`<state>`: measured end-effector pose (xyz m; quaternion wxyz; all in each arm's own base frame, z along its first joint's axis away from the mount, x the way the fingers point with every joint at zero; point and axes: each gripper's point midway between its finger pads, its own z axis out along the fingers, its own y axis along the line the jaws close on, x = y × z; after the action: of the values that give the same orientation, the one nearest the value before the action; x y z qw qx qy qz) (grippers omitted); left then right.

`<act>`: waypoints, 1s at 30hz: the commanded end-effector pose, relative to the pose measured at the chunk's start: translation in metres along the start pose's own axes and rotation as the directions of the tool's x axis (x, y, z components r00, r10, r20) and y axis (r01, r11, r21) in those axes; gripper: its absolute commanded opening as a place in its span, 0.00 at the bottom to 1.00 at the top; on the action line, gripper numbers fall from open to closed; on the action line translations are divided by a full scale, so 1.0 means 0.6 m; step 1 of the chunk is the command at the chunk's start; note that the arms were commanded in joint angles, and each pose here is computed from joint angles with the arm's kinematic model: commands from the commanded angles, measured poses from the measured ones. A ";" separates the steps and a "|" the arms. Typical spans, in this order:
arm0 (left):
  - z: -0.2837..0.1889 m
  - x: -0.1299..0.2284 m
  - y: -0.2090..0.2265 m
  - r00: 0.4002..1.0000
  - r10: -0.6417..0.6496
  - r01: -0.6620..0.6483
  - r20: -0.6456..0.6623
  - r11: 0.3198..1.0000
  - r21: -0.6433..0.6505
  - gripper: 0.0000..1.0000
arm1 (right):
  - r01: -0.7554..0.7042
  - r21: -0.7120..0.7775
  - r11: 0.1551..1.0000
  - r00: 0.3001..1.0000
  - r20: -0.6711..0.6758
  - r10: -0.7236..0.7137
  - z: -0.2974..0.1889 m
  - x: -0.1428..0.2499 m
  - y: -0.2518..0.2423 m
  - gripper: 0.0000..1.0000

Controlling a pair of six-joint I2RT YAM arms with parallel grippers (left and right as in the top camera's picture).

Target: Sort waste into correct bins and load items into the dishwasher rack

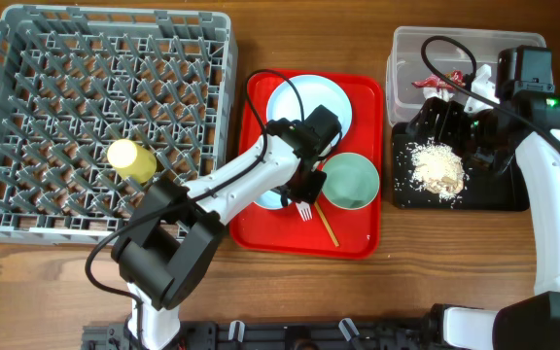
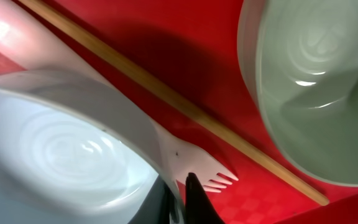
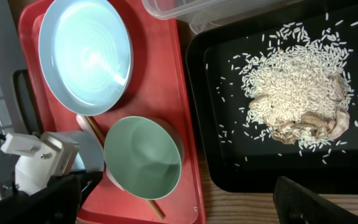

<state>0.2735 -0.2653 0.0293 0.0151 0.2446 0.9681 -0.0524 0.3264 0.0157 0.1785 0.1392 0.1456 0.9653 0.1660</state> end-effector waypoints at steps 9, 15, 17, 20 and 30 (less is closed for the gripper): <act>-0.151 -0.053 0.006 0.972 -0.015 0.004 0.235 0.999 0.047 0.04 | 0.006 -0.023 1.000 0.999 0.034 -0.005 -0.018 -0.009 0.012 1.00; -0.305 -0.071 0.088 0.879 -0.076 0.043 0.471 0.996 0.081 0.04 | 0.006 -0.023 1.000 0.999 0.034 -0.005 -0.018 -0.009 0.012 1.00; -0.353 -0.073 0.135 0.830 -0.123 0.070 0.544 0.991 0.118 0.04 | 0.006 -0.023 1.000 0.999 0.034 -0.005 -0.018 -0.009 0.012 1.00; -0.378 -0.071 0.171 0.801 -0.185 0.075 0.570 0.975 0.211 0.04 | 0.006 -0.023 1.000 0.999 0.035 -0.005 -0.018 -0.010 0.012 1.00; -0.278 -0.055 0.112 0.914 -0.147 0.080 0.378 0.979 0.187 0.26 | 0.005 -0.023 1.000 0.999 0.033 -0.004 -0.018 -0.009 0.012 1.00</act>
<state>0.3462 -0.1814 0.2149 0.2246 0.1519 0.9420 -0.1976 0.3263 0.0157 0.1785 0.1390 0.1457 0.9653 0.1660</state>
